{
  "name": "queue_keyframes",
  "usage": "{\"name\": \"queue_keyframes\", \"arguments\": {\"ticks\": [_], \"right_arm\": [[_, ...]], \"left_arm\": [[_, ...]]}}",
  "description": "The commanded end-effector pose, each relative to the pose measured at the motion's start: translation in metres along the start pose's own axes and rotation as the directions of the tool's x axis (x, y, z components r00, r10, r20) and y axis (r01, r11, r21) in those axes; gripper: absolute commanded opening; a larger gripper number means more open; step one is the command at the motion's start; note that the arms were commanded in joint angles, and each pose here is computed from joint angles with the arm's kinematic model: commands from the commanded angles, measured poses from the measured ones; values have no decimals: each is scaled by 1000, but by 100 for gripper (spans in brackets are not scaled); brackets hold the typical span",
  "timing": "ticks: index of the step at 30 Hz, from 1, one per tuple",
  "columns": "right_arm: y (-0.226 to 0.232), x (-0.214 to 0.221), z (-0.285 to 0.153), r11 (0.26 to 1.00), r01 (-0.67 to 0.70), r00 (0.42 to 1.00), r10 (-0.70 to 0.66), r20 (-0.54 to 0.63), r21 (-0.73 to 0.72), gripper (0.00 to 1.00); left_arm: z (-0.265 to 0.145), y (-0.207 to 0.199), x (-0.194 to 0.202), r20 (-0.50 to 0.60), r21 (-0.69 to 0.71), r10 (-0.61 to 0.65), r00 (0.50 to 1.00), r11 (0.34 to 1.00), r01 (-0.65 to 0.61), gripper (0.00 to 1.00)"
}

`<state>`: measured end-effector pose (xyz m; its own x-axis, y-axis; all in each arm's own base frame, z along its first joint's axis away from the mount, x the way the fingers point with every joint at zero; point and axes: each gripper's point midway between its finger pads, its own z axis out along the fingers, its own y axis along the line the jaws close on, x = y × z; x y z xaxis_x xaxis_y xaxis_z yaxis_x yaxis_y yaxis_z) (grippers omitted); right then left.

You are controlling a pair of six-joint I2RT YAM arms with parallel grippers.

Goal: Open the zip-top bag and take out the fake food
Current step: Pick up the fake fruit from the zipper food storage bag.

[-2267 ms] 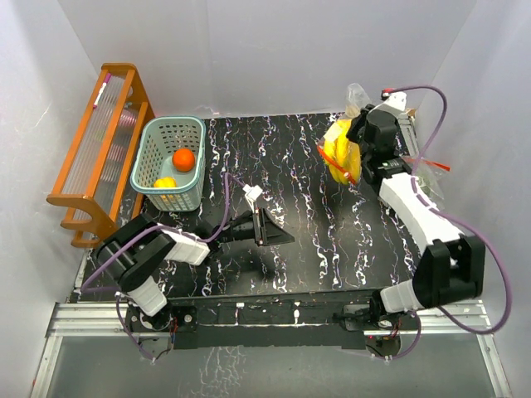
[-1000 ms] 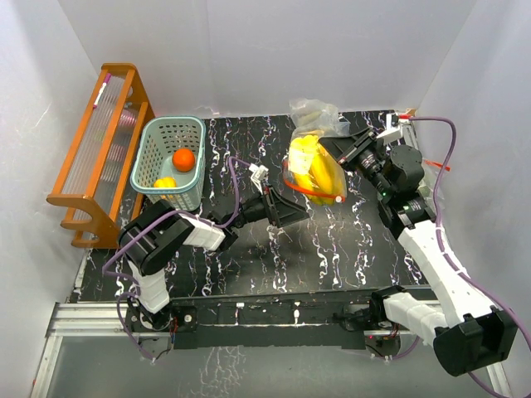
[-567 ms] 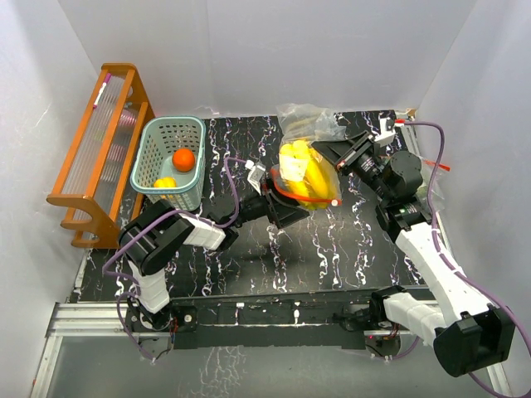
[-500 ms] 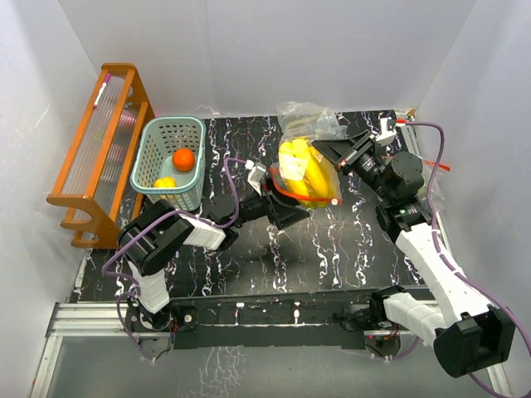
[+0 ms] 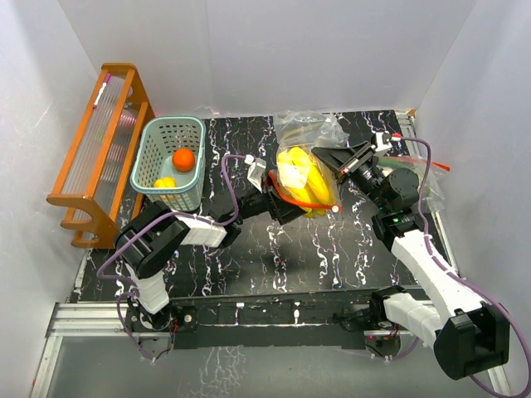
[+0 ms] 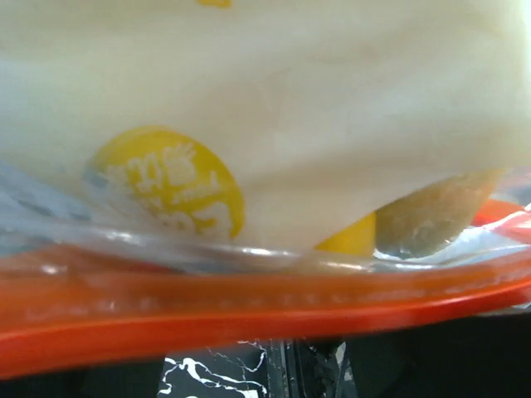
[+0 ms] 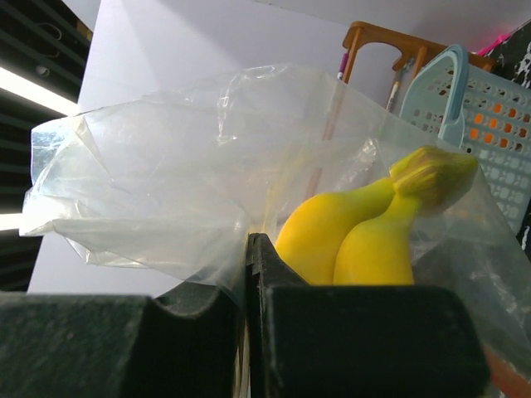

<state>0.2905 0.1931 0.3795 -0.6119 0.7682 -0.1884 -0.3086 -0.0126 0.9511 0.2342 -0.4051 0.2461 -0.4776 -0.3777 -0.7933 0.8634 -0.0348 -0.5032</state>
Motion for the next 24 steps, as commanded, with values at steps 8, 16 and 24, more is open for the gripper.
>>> {"name": "queue_keyframes", "arguments": {"ticks": [8, 16, 24], "right_arm": [[28, -9, -3, 991, 36, 998, -31, 47, -125, 8], [-11, -56, -17, 992, 41, 988, -23, 153, -116, 8], [-51, -105, -40, 995, 39, 981, -21, 194, -88, 8]], "left_arm": [[-1, -68, -48, 132, 198, 87, 987, 974, -112, 0], [-29, -71, -23, 42, 141, 29, 999, 989, -35, 0], [-57, -73, 4, -31, 93, -34, 999, 995, 37, 0]]}}
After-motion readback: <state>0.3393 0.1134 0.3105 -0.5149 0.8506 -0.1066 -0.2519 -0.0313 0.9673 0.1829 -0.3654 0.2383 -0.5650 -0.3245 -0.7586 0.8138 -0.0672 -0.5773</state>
